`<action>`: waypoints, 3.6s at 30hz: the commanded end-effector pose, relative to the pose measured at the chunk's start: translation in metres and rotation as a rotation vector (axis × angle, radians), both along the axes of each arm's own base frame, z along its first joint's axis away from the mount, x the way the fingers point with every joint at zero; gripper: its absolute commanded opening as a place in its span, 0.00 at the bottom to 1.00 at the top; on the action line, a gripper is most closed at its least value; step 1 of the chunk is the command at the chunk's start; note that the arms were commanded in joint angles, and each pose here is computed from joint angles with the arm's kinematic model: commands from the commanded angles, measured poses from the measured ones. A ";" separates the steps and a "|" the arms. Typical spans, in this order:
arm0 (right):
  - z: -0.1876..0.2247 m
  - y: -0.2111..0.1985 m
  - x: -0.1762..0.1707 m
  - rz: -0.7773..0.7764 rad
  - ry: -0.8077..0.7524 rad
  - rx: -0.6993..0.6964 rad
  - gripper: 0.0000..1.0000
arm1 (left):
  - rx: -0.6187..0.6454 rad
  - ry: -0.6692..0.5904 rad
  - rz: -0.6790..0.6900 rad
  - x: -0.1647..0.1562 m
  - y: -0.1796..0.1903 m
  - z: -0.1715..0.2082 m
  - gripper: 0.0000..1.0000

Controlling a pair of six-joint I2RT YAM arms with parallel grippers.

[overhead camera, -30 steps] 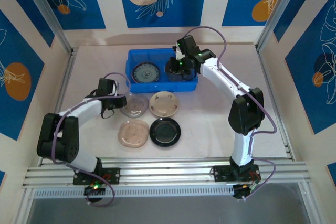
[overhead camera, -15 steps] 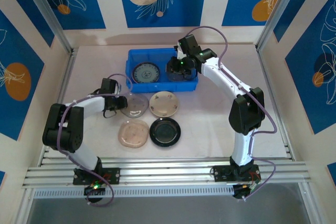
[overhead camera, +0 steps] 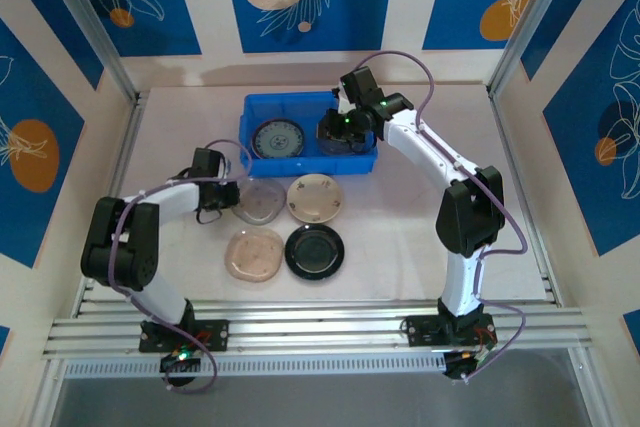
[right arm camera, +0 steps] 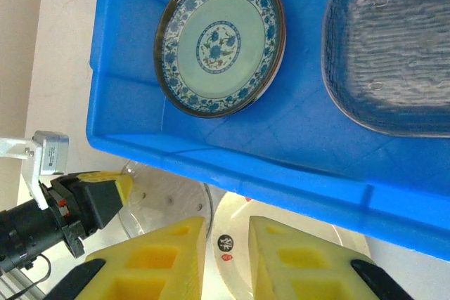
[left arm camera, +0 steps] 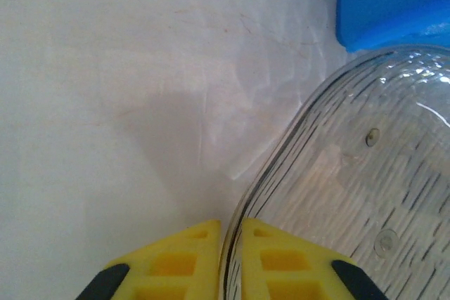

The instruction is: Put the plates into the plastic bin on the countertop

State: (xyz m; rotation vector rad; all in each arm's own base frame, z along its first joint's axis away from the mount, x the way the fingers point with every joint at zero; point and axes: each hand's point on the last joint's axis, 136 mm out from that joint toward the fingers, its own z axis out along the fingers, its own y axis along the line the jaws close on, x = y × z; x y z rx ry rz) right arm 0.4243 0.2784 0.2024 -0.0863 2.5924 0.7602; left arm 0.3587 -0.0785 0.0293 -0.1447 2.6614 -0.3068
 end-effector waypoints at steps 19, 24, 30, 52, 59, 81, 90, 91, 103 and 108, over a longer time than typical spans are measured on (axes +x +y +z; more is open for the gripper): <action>0.030 0.025 -0.033 0.116 0.022 0.162 0.26 | -0.188 -0.040 0.004 -0.042 -0.015 0.089 0.00; 0.041 0.035 -0.064 0.198 0.044 0.252 0.46 | -0.294 -0.070 0.051 -0.063 -0.022 0.128 0.00; 0.036 0.045 -0.092 0.222 0.096 0.325 0.50 | -0.380 -0.191 0.193 -0.060 -0.015 0.166 0.00; 0.001 0.090 -0.096 0.290 0.170 0.401 0.49 | -0.451 -0.286 0.217 -0.036 -0.039 0.186 0.00; -0.006 0.091 -0.091 0.268 0.193 0.389 0.00 | -0.459 -0.280 0.179 -0.032 -0.048 0.186 0.00; -0.004 0.072 -0.088 0.245 0.191 0.356 0.06 | -0.321 -0.216 0.082 -0.009 -0.053 0.168 0.00; 0.036 0.002 -0.051 0.048 0.017 0.271 0.59 | -0.281 -0.252 0.087 0.015 -0.054 0.183 0.00; 0.043 -0.012 -0.046 0.009 -0.014 0.264 0.59 | -0.275 -0.258 0.081 0.019 -0.057 0.185 0.00; 0.063 -0.102 -0.038 -0.201 -0.098 0.249 0.58 | -0.290 -0.344 0.013 0.094 -0.117 0.200 0.00; 0.057 -0.110 -0.041 -0.223 -0.087 0.252 0.57 | -0.292 -0.345 0.009 0.124 -0.144 0.189 0.00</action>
